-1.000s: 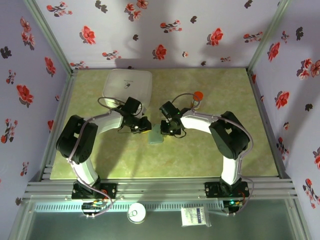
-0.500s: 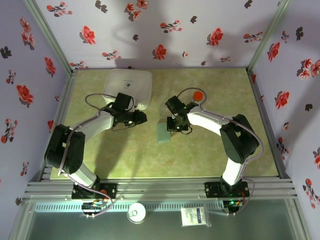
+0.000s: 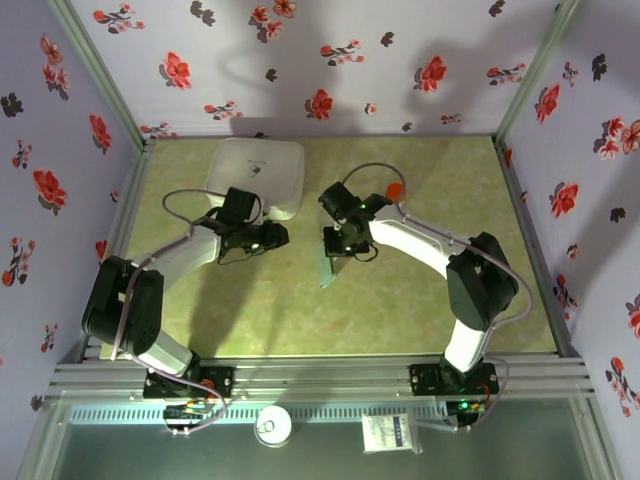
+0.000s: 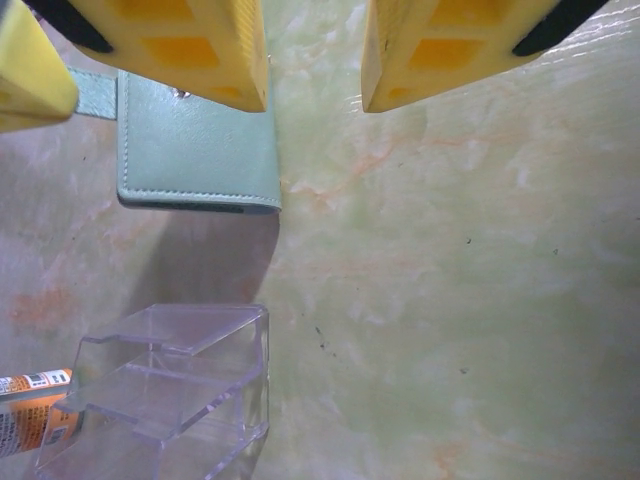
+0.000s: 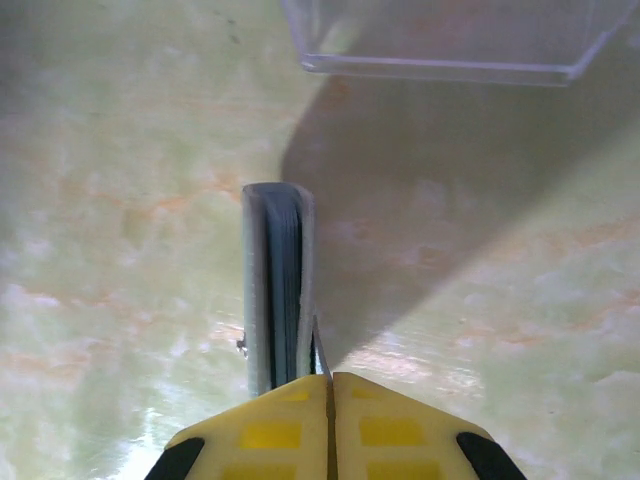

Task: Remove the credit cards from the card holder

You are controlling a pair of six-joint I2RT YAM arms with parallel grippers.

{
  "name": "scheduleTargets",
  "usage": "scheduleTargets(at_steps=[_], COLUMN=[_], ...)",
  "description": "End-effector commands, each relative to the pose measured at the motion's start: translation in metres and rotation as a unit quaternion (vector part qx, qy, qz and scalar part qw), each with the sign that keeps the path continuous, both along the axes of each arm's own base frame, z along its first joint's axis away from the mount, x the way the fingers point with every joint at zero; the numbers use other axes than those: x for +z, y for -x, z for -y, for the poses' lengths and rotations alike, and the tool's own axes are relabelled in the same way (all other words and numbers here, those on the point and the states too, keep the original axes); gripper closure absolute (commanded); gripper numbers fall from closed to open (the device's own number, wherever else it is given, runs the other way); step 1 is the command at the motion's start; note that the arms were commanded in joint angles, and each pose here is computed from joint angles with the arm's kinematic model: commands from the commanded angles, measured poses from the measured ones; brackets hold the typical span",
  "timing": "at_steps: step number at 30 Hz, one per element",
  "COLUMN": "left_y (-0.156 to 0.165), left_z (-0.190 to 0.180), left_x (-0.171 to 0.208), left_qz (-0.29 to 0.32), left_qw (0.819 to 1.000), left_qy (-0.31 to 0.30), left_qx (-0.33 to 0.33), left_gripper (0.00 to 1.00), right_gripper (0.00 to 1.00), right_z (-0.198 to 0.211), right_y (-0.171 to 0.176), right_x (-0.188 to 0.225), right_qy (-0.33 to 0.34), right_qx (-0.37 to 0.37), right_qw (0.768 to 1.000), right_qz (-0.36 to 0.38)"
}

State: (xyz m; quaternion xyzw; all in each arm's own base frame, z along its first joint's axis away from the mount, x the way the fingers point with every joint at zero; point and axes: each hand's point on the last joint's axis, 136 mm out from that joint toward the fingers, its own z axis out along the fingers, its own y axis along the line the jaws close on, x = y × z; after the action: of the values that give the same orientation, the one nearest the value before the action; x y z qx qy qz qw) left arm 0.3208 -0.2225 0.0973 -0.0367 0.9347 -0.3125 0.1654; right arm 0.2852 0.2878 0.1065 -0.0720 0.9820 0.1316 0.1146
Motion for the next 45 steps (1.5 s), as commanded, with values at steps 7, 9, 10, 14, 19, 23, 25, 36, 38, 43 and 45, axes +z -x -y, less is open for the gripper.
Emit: scheduleTargets(at_steps=[7, 9, 10, 14, 19, 23, 25, 36, 38, 43, 45], left_y=[0.013, 0.015, 0.016, 0.019, 0.023, 0.026, 0.026, 0.031, 0.032, 0.032, 0.030], left_z=[-0.006, -0.007, -0.006, 0.001, 0.012, 0.019, 0.020, 0.006, 0.007, 0.006, 0.005], left_x=[0.002, -0.002, -0.005, -0.018, -0.032, -0.047, -0.052, -0.077, -0.080, -0.084, -0.086], left_qz=[-0.003, -0.011, -0.015, -0.039, -0.060, -0.075, -0.083, -0.108, -0.109, -0.114, -0.113], left_qw=[1.000, 1.000, 1.000, 0.999, 0.997, 0.995, 0.994, 0.990, 0.990, 0.989, 0.989], left_qy=[-0.001, -0.003, -0.001, 0.006, 0.003, -0.004, -0.012, -0.071, -0.071, -0.077, -0.081], left_qx=[-0.016, -0.018, -0.020, -0.034, -0.054, -0.061, -0.063, -0.052, -0.052, -0.050, -0.046], left_gripper=[0.70, 0.71, 0.72, 0.77, 0.85, 0.91, 0.93, 0.98, 0.98, 0.99, 0.99], right_gripper=[0.95, 0.95, 0.95, 0.95, 0.94, 0.94, 0.95, 0.96, 0.95, 0.96, 0.96], right_z=[-0.042, -0.046, -0.045, -0.028, 0.003, 0.024, 0.030, 0.046, 0.046, 0.044, 0.044], right_y=[0.002, 0.001, 0.001, 0.001, 0.003, 0.004, 0.004, 0.003, 0.002, -0.003, -0.006], right_x=[0.019, 0.019, 0.019, 0.017, 0.005, -0.012, -0.018, -0.046, -0.049, -0.063, -0.068], right_qy=[-0.019, -0.028, -0.027, -0.003, 0.026, 0.037, 0.035, 0.040, 0.040, 0.028, 0.028], right_qx=[-0.031, -0.034, -0.035, -0.041, -0.055, -0.066, -0.072, -0.088, -0.088, -0.085, -0.084], right_qw=[0.999, 0.999, 0.999, 0.999, 0.998, 0.997, 0.997, 0.995, 0.995, 0.996, 0.996], right_qz=[0.016, 0.016, 0.016, 0.026, 0.022, 0.012, 0.004, -0.010, -0.010, -0.014, -0.013])
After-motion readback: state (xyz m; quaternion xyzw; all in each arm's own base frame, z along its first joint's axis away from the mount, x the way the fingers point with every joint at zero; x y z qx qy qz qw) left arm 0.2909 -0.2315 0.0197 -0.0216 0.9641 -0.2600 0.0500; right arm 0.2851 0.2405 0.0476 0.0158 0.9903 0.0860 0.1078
